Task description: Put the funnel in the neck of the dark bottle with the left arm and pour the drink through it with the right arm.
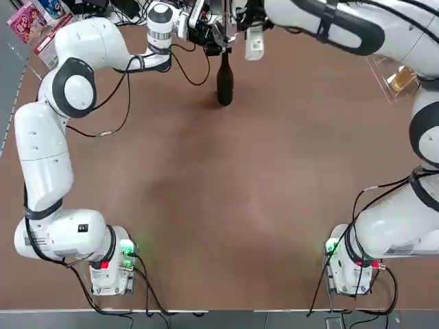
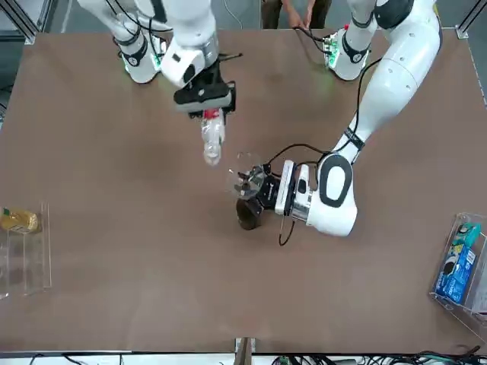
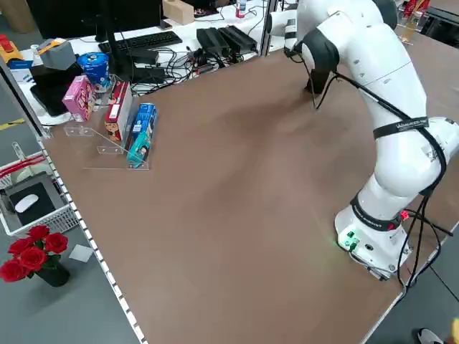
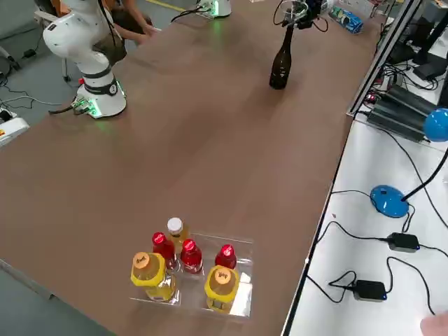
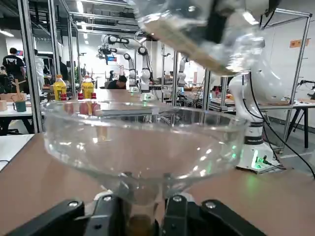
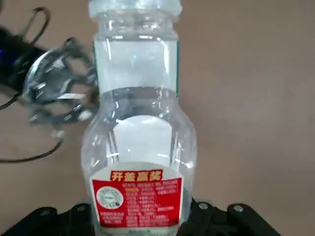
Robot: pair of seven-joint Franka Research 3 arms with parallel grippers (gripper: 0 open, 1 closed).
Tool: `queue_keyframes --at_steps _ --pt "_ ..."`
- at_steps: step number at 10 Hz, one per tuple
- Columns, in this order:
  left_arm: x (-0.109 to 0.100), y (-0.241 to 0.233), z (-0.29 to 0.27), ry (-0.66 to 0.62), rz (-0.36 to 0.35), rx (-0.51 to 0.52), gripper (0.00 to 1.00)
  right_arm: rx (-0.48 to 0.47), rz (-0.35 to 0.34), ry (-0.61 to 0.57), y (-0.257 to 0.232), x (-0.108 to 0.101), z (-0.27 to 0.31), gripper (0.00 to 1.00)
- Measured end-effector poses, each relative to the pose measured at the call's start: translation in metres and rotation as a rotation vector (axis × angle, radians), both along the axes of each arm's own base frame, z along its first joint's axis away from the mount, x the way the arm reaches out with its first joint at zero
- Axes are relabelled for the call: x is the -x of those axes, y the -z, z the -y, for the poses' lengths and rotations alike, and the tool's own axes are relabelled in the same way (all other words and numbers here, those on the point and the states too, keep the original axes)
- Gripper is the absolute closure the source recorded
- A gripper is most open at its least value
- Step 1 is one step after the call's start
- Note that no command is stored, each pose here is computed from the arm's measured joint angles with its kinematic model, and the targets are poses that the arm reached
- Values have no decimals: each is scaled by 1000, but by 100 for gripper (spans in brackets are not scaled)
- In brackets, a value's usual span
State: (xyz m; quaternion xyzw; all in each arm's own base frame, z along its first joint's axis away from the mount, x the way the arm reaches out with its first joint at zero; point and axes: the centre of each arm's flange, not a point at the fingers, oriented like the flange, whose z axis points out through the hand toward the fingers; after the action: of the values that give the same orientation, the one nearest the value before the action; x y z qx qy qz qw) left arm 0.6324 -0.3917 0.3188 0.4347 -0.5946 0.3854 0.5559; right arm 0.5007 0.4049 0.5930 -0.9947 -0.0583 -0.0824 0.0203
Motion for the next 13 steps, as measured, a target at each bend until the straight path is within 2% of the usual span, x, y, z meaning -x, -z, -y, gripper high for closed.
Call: queue_keyframes --at_steps 2,3,4,5,7,9,11,13 --pt "2 -1 4 1 -7 10 33 -15 -35 -48 13 -54 63 48" --pt "2 -3 4 1 -6 11 17 -22 -32 -75 15 -78 95 48" --pt "0 -5 4 -2 -2 13 4 -17 -21 -113 16 -92 118 48" --pt "-2 -7 1 -4 6 10 0 -16 -7 -163 16 -103 135 47" --pt "-10 -9 -13 -10 34 -13 0 -50 36 -274 9 -129 191 47" --pt "-17 -8 -31 3 93 -73 0 -85 72 -373 7 -149 258 47" --pt "-31 -17 -70 30 207 -187 0 -150 115 -493 14 -164 326 47" --pt "-51 -48 -144 63 387 -400 0 -186 160 -621 33 -169 385 47"
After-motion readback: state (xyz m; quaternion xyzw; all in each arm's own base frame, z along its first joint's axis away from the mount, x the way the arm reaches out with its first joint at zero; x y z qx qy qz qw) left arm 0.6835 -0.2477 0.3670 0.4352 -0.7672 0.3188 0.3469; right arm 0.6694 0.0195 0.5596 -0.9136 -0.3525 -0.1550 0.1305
